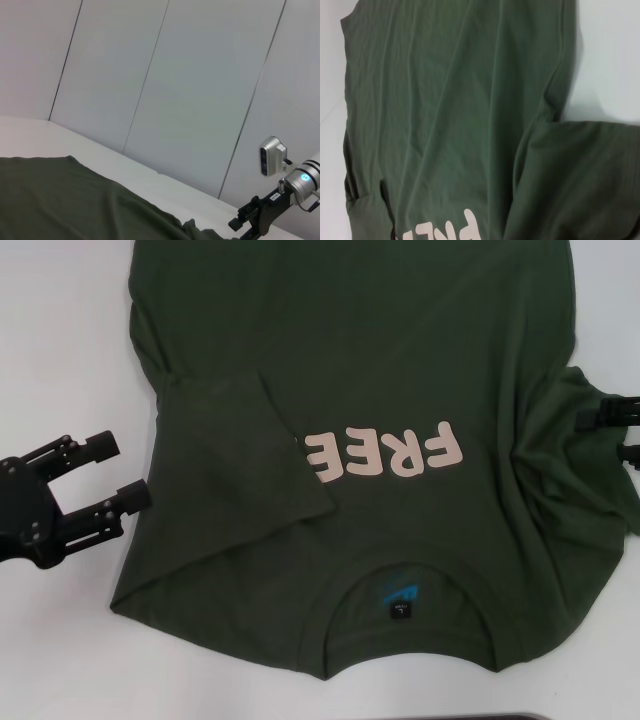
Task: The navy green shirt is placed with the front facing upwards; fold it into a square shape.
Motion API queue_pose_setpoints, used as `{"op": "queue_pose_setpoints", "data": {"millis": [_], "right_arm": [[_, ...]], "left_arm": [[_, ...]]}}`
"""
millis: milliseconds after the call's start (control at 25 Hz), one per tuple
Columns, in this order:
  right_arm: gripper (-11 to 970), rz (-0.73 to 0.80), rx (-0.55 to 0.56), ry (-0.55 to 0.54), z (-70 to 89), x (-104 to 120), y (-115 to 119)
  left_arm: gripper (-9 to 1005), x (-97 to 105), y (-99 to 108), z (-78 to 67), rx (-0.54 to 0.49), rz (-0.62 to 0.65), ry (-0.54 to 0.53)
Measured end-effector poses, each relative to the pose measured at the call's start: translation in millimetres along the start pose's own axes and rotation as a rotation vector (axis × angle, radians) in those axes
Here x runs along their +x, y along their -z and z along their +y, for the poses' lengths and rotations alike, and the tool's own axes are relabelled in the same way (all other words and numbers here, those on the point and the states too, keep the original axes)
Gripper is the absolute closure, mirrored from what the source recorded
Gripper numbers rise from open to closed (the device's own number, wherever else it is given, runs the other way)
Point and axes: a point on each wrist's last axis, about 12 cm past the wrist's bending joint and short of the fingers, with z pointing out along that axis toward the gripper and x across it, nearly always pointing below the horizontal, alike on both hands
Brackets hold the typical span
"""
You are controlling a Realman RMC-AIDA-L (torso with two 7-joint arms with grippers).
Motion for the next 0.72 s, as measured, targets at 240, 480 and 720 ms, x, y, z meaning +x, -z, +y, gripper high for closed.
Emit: {"op": "queue_pose_setpoints", "data": {"millis": [240, 480, 720], "right_arm": [[216, 0.009, -0.017, 0.020, 5.1, -2.9, 3.9], [321, 0.025, -0.002, 0.029, 6.3, -3.9, 1.9], [585, 0.028, 0.003, 0.030, 6.2, -4.2, 2.5]], "left_arm": [[214, -1.5, -0.9, 0.1, 0.007, -0.004, -0.003], [214, -2.1, -1.7, 0.7, 0.007, -0.005, -0.006], [214, -2.9, -2.6, 1.5, 0.007, -0.004, -0.007]]}}
